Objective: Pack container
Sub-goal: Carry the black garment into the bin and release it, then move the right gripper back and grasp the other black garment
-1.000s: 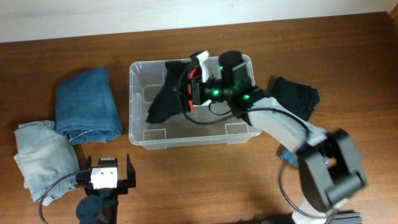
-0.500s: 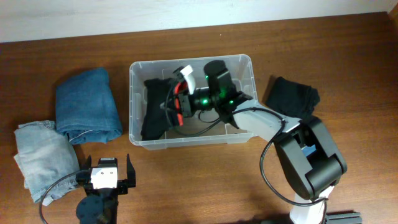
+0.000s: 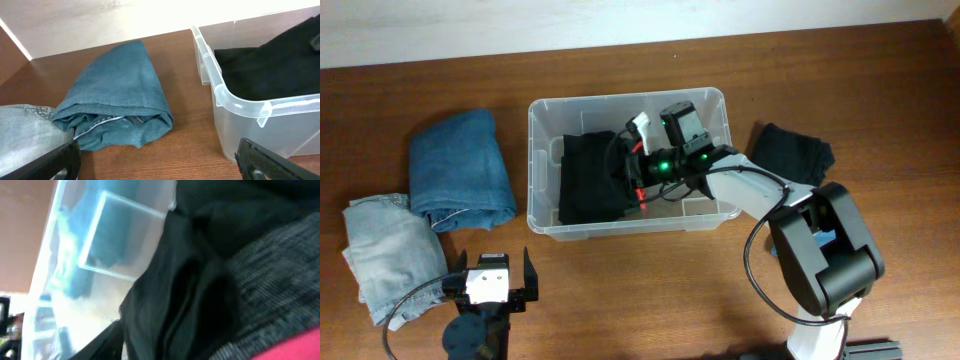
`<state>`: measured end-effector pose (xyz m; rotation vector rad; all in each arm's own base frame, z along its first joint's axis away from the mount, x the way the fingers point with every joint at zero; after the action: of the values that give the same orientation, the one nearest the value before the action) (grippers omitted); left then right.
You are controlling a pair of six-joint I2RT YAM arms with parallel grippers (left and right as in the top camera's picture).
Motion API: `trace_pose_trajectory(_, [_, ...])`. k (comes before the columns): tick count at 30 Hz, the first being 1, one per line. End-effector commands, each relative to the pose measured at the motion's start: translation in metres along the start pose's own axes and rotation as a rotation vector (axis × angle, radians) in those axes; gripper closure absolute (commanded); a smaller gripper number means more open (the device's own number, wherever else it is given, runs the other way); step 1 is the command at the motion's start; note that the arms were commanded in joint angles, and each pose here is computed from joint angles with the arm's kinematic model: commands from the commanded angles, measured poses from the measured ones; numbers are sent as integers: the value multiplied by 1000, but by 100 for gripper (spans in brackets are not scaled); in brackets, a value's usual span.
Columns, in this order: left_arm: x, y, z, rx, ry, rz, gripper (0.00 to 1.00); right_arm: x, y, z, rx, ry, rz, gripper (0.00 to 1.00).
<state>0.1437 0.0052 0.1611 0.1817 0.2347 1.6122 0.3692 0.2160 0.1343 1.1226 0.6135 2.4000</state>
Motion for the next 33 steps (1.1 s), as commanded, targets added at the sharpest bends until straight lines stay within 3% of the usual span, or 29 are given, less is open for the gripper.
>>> trace_pose_trajectory(1, [0,0,-1,-3,1,-7,1,0,11,13,-25,17,-53,51])
trace_pose_trajectory(5, [0,0,-1,-3,1,-7,0,8,28,27,-17,7,-95,45])
trace_pose_trajectory(8, [0,0,-1,-3,1,-7,1,20,54,43,-1,-95,-250,44])
trace_pose_trajectory(12, [-1,0,-1,-3,1,-7,1,52,107,73,-62,-83,-463,44])
trace_pose_trajectory(16, [0,0,-1,-3,1,-7,1,71,173,87,-154,-108,-546,35])
trace_pose_trajectory(19, [0,0,-1,-3,1,-7,1,47,240,72,-221,-298,-649,20])
trace_pose_trajectory(24, [0,0,-1,-3,1,-7,1,-18,323,28,-250,-601,-807,3])
trace_pose_trajectory(28, [0,0,-1,-3,1,-7,1,-67,369,-16,-190,-708,-831,0])
trace_pose_trajectory(33, [0,0,-1,-3,1,-7,1,-120,379,-54,-94,-762,-766,1])
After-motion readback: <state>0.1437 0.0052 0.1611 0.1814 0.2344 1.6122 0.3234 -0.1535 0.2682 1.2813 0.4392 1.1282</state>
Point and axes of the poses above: each gripper's point midway between its finger pads, its own y axis back along the fingers, its own x axis along the line the jaws close on, z = x × y, the point moved 9 cm from there along y, back along the fingers, and after that the axes turned 12 degrees about y, right-handed, at the moved point
